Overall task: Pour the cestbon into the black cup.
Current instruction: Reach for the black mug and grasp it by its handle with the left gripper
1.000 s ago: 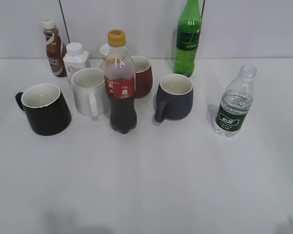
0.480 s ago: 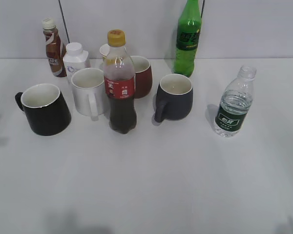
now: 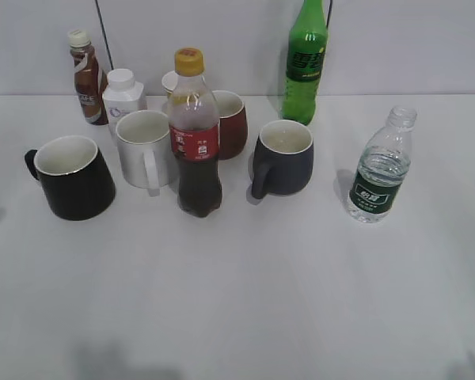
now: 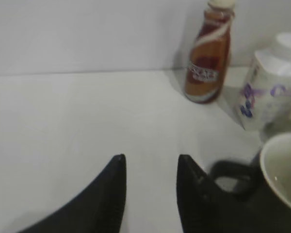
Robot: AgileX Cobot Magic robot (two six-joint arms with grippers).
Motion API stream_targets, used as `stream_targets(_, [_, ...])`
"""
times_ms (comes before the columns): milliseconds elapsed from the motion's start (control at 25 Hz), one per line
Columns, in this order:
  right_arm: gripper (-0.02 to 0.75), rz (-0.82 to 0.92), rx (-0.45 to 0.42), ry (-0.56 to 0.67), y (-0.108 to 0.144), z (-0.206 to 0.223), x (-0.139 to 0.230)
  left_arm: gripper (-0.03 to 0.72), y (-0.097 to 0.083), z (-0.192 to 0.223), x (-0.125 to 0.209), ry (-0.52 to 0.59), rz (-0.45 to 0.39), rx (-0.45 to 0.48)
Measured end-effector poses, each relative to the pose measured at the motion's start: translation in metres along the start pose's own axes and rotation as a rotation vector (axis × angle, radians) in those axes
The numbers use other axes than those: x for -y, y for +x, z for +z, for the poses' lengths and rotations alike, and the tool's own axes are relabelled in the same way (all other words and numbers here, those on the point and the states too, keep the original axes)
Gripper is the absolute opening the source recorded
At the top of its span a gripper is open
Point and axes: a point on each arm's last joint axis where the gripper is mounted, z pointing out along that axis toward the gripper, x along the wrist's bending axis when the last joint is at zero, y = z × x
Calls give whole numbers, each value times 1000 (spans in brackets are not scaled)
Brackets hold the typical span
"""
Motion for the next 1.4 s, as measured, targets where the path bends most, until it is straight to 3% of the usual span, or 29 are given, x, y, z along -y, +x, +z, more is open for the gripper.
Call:
stream_targets(80, [589,0,0,0,0,0,0,274,5,7,13,-1,44,70])
stream_targets(240, [589,0,0,0,0,0,0,319,3,19,33,-44,208,187])
stream_targets(440, [589,0,0,0,0,0,0,390,1,33,58,-89,274,236])
stream_targets(920, [589,0,0,0,0,0,0,396,8,66,79,-105,288,283])
stream_targets(1400, [589,0,0,0,0,0,0,396,-9,80,81,-113,297,325])
